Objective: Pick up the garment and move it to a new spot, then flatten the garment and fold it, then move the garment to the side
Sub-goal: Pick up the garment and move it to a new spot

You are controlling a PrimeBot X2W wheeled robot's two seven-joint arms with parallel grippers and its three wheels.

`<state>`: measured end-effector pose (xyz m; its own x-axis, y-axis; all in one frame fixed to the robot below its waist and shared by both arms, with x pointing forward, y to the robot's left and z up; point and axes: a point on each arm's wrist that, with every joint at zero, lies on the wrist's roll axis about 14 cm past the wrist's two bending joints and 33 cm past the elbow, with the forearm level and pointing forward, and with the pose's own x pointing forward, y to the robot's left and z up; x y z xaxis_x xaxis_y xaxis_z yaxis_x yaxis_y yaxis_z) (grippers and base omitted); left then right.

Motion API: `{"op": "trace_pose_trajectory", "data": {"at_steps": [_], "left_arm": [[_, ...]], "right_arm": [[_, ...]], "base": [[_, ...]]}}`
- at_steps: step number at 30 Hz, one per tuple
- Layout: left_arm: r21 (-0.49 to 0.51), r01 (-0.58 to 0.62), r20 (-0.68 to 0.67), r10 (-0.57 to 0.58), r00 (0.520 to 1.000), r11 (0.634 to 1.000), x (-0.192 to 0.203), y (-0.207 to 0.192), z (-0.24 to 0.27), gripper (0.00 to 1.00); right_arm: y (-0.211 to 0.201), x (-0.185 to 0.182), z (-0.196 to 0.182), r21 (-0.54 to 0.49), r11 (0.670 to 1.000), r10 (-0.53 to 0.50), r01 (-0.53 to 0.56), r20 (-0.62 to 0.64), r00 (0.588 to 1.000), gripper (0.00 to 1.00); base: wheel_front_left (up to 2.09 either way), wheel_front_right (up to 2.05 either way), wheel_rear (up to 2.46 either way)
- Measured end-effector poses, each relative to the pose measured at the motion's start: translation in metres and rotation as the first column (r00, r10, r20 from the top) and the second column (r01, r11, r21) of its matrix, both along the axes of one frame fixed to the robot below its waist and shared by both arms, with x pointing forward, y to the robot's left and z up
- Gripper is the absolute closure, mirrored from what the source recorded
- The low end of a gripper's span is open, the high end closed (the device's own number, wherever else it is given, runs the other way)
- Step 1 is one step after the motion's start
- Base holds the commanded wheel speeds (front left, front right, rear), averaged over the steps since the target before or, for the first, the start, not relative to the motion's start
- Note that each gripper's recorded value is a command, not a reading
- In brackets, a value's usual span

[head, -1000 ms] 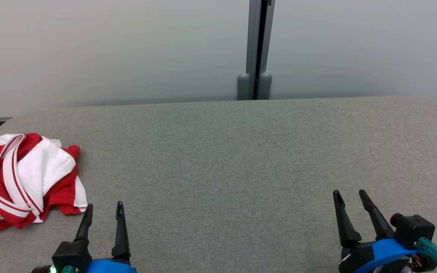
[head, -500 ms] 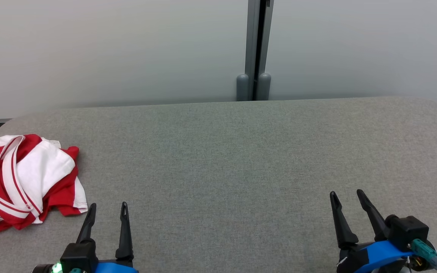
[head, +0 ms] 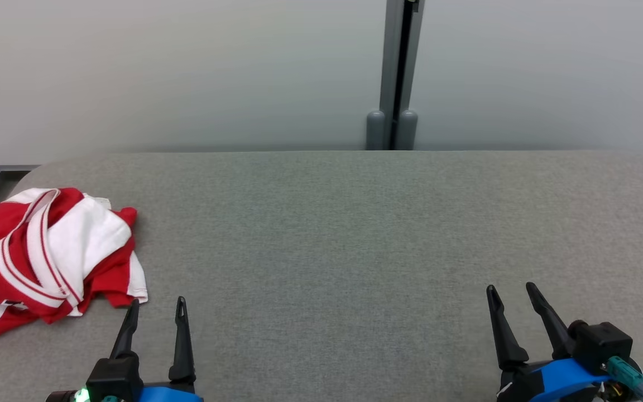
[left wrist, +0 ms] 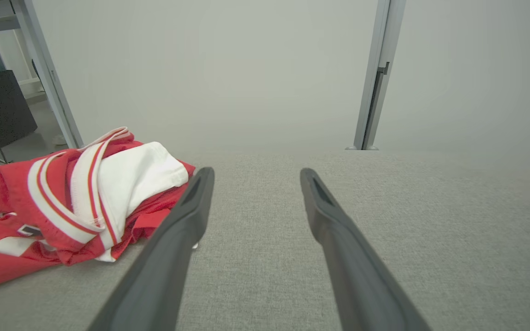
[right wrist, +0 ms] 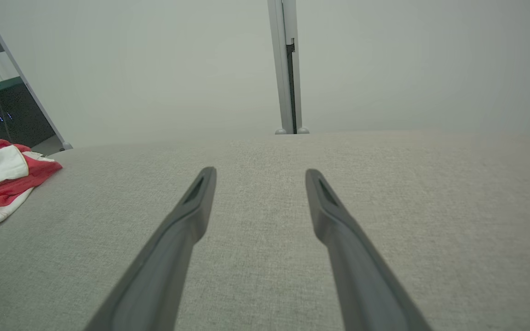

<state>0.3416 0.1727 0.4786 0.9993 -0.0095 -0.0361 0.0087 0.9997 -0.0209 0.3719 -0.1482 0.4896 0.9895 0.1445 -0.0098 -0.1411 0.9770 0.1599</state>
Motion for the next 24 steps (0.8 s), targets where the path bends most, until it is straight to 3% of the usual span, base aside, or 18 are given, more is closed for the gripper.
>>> {"op": "trace_pose_trajectory", "data": {"at_steps": [9, 24], "left_arm": [[-0.001, -0.174, 0.026, 0.174, 0.984, 0.985, -0.037, 0.051, 0.009, 0.0], [-0.009, -0.419, -0.02, 0.418, 0.908, 0.908, -0.107, 0.107, -0.003, 0.0]], "right_arm": [[0.054, 0.015, 0.006, -0.001, 0.988, 0.156, -0.156, 0.02, 0.988, 0.0], [0.145, 0.022, -0.001, 0.012, 0.916, 0.401, -0.401, -0.001, 0.916, 0.0]], "base": [[0.0, 0.0, 0.0], [0.0, 0.0, 0.0]]}}
